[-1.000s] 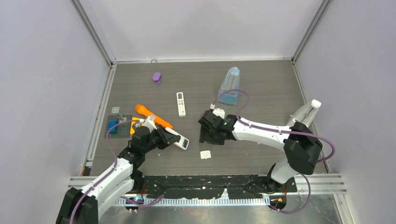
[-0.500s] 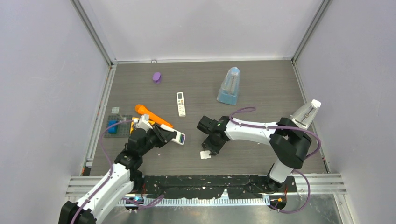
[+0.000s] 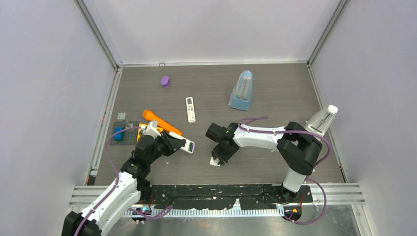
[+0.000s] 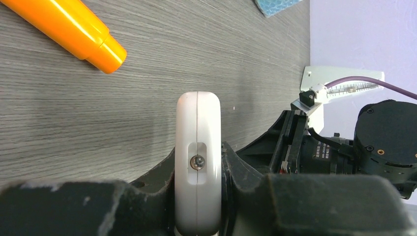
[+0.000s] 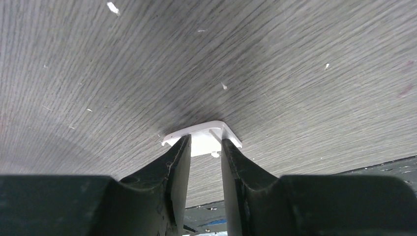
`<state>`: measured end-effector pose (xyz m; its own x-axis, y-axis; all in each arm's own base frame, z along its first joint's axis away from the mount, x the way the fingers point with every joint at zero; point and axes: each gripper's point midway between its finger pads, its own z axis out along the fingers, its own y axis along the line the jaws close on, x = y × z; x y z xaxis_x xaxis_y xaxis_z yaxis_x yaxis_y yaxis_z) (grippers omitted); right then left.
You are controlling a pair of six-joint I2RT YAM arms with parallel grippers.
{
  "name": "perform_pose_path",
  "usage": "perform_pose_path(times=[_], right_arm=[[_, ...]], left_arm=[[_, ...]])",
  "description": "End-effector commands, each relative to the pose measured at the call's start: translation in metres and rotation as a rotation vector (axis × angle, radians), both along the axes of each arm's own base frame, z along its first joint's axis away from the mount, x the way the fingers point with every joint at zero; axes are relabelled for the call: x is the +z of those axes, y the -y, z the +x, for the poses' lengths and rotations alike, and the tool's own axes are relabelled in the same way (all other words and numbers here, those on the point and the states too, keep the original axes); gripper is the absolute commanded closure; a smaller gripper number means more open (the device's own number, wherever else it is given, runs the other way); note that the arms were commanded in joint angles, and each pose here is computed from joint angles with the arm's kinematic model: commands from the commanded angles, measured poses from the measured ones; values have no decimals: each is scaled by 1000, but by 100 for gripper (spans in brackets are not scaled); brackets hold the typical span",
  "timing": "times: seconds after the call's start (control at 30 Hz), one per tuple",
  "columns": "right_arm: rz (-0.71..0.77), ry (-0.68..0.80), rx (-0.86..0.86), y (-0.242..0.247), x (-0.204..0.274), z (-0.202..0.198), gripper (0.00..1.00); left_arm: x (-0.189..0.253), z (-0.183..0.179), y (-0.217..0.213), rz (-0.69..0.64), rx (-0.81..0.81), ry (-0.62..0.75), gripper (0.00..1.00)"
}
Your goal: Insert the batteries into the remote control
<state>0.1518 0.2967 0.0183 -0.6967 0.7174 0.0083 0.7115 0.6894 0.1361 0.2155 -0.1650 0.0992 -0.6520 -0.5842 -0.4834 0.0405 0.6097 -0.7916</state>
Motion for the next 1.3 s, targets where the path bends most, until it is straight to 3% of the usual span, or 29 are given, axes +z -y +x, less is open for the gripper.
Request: perform_pose_path(times=[0.0, 0.23, 1.03, 1.27], right_arm=[[42, 44, -40, -14, 16, 13, 67], [66, 108, -70, -12, 38, 22, 68], [-38, 59, -100, 0, 1, 28, 67], [-65, 41, -31, 1, -4, 26, 76]], left_arm=[[24, 10, 0, -14, 10, 76, 100], [23, 10, -1, -12, 8, 74, 100], [15, 7, -8, 7, 24, 63, 100], [15, 7, -13, 24, 34, 66, 100]])
